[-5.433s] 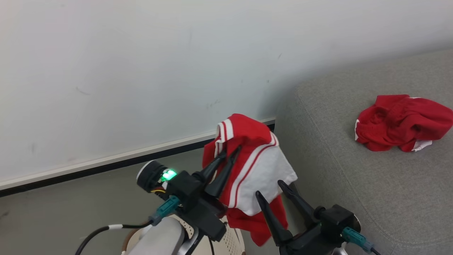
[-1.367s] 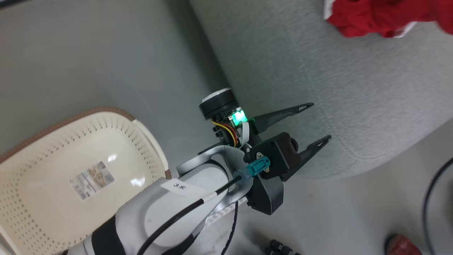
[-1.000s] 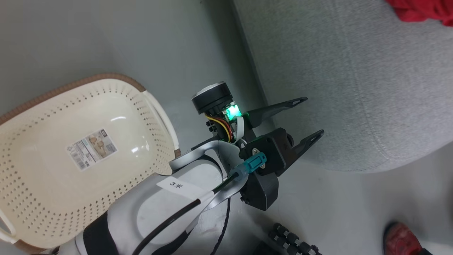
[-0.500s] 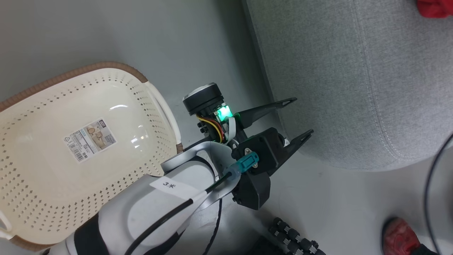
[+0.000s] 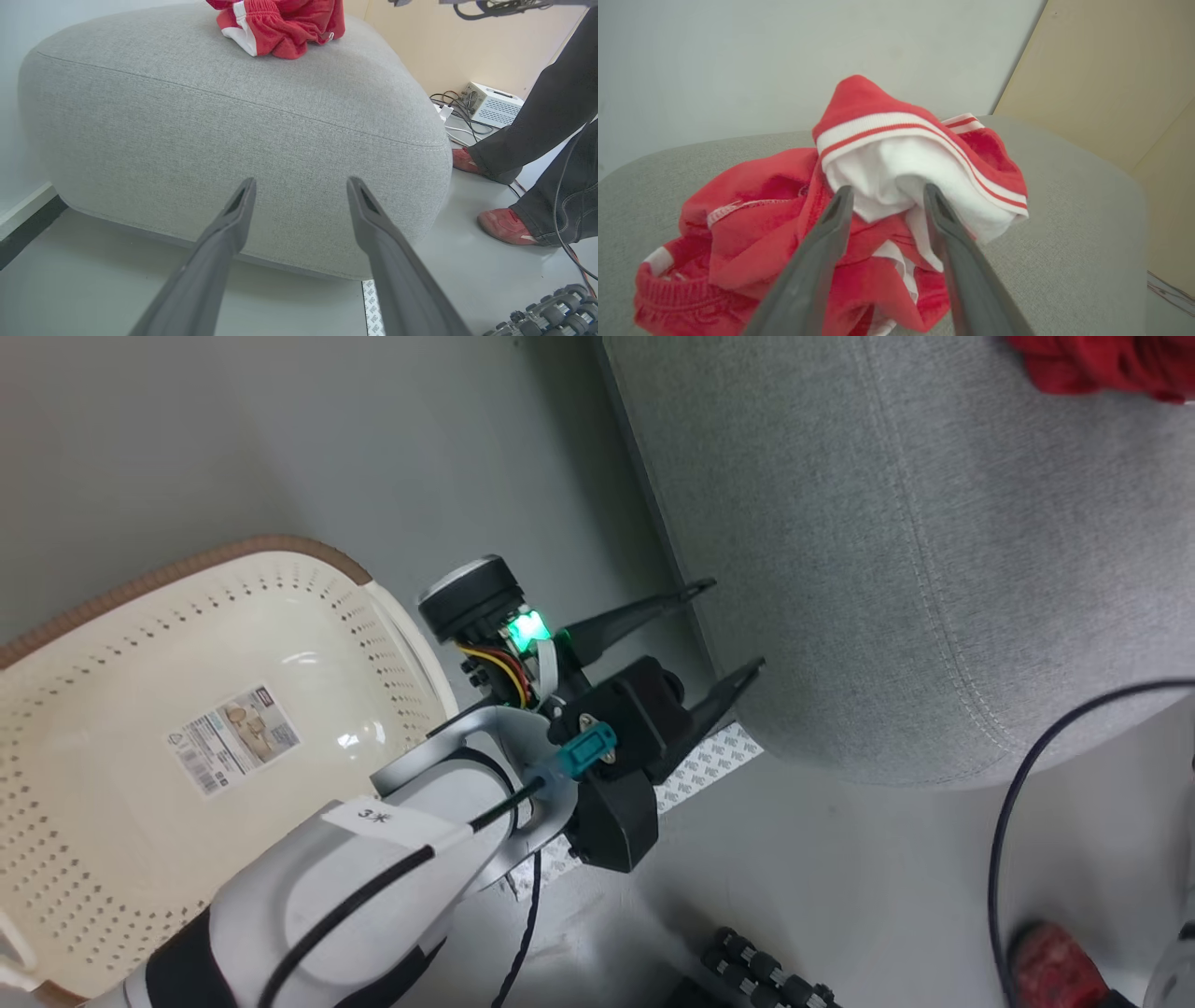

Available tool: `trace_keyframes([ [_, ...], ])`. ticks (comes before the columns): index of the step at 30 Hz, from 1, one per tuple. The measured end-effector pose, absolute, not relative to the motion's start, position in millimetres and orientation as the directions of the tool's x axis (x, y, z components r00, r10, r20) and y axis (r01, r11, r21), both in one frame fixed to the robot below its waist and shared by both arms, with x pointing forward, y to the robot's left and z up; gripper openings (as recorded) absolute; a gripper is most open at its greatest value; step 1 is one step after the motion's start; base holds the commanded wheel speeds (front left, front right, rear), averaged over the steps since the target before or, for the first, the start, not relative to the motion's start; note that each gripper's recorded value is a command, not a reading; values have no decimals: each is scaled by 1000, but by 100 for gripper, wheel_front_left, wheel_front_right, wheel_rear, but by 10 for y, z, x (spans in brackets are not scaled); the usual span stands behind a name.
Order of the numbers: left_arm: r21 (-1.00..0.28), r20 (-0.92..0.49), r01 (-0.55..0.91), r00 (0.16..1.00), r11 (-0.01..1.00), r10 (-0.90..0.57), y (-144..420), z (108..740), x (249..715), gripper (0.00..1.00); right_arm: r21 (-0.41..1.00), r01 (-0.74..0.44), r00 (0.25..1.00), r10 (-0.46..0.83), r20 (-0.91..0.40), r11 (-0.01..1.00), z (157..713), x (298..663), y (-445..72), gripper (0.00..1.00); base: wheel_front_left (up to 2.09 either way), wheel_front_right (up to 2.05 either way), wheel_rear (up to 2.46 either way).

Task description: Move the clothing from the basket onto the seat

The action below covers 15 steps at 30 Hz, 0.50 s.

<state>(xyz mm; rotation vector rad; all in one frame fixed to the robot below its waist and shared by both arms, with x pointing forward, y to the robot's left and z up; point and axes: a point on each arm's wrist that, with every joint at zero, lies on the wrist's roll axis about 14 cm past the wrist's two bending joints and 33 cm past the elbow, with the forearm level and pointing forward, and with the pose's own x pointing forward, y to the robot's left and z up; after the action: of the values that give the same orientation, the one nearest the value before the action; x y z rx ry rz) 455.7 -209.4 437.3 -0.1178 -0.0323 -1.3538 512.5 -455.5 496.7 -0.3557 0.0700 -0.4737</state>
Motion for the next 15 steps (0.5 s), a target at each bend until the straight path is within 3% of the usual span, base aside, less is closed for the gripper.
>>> trace_keyframes([
  [6,-62,126,956,293,288,-948,-1984,4559,4689,100,-366,383,915,-403,24,848,4962,4969,-4301,100,0,0,0],
  [15,-189,151,819,569,542,-808,-1416,4746,5055,100,-266,110,994,-113,5,958,4864,4973,-3227,100,0,0,0],
])
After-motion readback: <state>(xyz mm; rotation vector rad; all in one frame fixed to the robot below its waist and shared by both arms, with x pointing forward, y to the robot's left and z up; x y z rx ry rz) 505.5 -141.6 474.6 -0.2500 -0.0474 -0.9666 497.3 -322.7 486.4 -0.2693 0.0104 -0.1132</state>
